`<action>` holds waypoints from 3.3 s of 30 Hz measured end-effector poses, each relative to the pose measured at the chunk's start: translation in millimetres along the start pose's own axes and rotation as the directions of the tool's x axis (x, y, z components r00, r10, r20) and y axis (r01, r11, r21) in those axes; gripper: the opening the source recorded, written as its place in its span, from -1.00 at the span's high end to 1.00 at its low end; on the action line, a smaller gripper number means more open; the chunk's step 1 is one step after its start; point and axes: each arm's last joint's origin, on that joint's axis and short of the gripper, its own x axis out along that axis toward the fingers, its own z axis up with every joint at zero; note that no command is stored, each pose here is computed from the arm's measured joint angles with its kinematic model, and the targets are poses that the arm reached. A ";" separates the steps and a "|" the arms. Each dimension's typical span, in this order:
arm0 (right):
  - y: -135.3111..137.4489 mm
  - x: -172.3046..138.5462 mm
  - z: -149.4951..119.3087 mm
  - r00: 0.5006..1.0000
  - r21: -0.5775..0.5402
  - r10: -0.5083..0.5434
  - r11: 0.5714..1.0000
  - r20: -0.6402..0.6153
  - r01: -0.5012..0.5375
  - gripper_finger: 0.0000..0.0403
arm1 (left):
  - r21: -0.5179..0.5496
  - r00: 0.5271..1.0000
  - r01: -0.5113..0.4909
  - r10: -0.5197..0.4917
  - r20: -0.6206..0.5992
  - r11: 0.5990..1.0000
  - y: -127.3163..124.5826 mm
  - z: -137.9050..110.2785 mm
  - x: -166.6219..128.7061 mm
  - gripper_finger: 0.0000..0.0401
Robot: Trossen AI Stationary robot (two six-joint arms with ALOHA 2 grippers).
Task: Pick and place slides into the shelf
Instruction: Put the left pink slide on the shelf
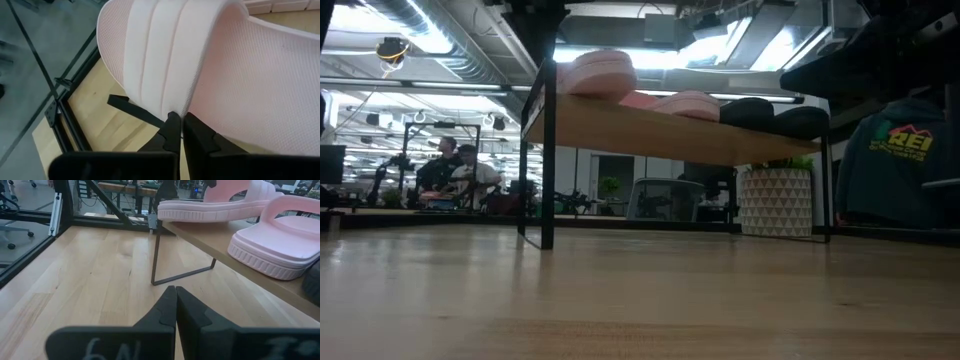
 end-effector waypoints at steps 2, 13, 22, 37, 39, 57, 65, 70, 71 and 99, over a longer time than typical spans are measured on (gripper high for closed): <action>0.1 -0.1 0.0 1.000 0.000 0.000 1.000 0.000 0.000 0.96 | 0.000 1.000 0.005 -0.005 -0.009 1.000 -0.1 -0.2 0.0 0.98; 0.0 0.0 0.0 1.000 0.000 0.000 1.000 0.000 0.000 0.96 | 0.040 1.000 0.009 -0.008 -0.013 0.999 -0.2 -0.3 0.0 0.96; 0.1 -0.1 0.0 1.000 0.000 0.000 1.000 0.000 0.000 0.96 | 0.057 1.000 -0.013 0.012 0.020 0.998 0.2 0.2 -0.3 0.63; 0.1 -0.1 0.0 1.000 0.000 0.000 1.000 0.000 0.000 0.96 | 0.167 0.998 0.024 -0.034 0.056 0.986 -4.9 -9.8 -17.3 0.33; 0.0 0.0 -0.1 1.000 0.000 0.000 1.000 0.000 0.000 0.96 | 0.161 0.995 0.049 -0.063 0.081 0.986 -4.1 -7.9 -27.0 0.32; 10.8 8.5 32.2 0.991 -0.017 0.096 0.995 0.097 -0.095 0.98 | 0.308 0.842 -0.058 -0.119 0.526 0.950 -0.5 -28.7 -108.4 0.97; 21.5 20.1 65.1 0.991 -0.201 0.113 0.975 0.067 -0.097 0.99 | 0.239 0.819 0.041 -0.170 0.549 0.970 12.2 -60.0 -111.8 1.00; 26.4 25.4 84.8 0.993 -0.263 0.114 0.959 0.016 -0.106 0.99 | 0.223 0.791 0.081 -0.199 0.578 0.972 4.7 -87.3 -92.6 1.00; 27.0 25.8 87.8 0.993 -0.273 0.120 0.955 0.014 -0.112 0.99 | 0.220 0.789 0.089 -0.204 0.579 0.971 4.1 -91.5 -87.2 1.00; -105.7 81.7 169.0 0.968 -0.207 0.246 0.945 -0.057 -0.253 0.99 | 0.491 0.312 0.470 -0.658 0.685 0.734 106.4 -142.6 15.4 1.00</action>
